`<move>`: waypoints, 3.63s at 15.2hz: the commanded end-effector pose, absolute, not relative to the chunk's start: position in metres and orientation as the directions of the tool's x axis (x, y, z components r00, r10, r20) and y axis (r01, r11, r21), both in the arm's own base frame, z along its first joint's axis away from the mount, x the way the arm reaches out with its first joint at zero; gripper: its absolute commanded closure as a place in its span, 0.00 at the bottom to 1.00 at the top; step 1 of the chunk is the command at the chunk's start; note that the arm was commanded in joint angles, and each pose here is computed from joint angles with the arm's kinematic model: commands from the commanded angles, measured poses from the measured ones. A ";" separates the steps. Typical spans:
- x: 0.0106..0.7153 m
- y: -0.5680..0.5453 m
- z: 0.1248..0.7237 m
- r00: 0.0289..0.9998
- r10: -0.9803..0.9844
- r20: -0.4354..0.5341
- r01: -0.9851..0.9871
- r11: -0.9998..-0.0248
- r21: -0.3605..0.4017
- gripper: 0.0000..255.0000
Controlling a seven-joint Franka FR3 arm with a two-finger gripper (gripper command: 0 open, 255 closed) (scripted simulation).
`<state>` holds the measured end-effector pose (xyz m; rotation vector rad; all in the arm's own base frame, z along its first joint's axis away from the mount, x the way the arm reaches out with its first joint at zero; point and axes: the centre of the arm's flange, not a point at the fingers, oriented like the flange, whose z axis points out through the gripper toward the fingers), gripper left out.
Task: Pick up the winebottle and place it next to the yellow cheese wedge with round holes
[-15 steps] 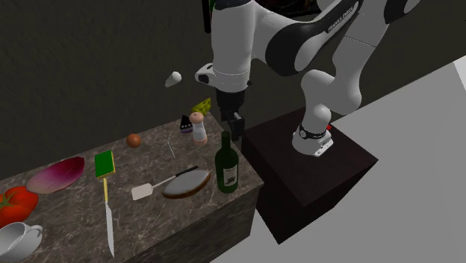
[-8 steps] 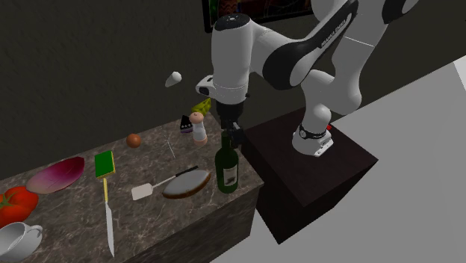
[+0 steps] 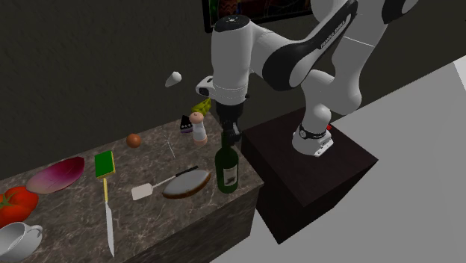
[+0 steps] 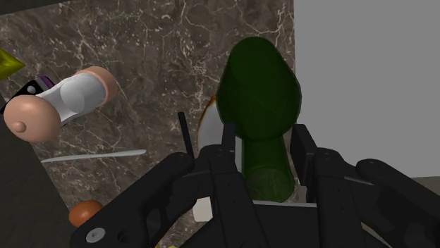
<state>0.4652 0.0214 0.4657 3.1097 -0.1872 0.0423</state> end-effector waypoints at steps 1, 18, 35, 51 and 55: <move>0.465 0.021 0.465 0.992 -0.120 0.028 -0.120 -0.992 0.024 1.00; 0.465 0.021 0.518 0.992 -0.120 0.028 -0.120 -0.992 0.024 1.00; 0.465 0.021 0.605 0.992 -0.120 0.028 -0.120 -0.992 0.024 1.00; 0.431 -0.187 0.606 0.992 -0.120 0.028 -0.120 -0.992 0.024 1.00; 0.422 -0.239 0.606 0.992 -0.120 0.028 -0.120 -0.992 0.024 1.00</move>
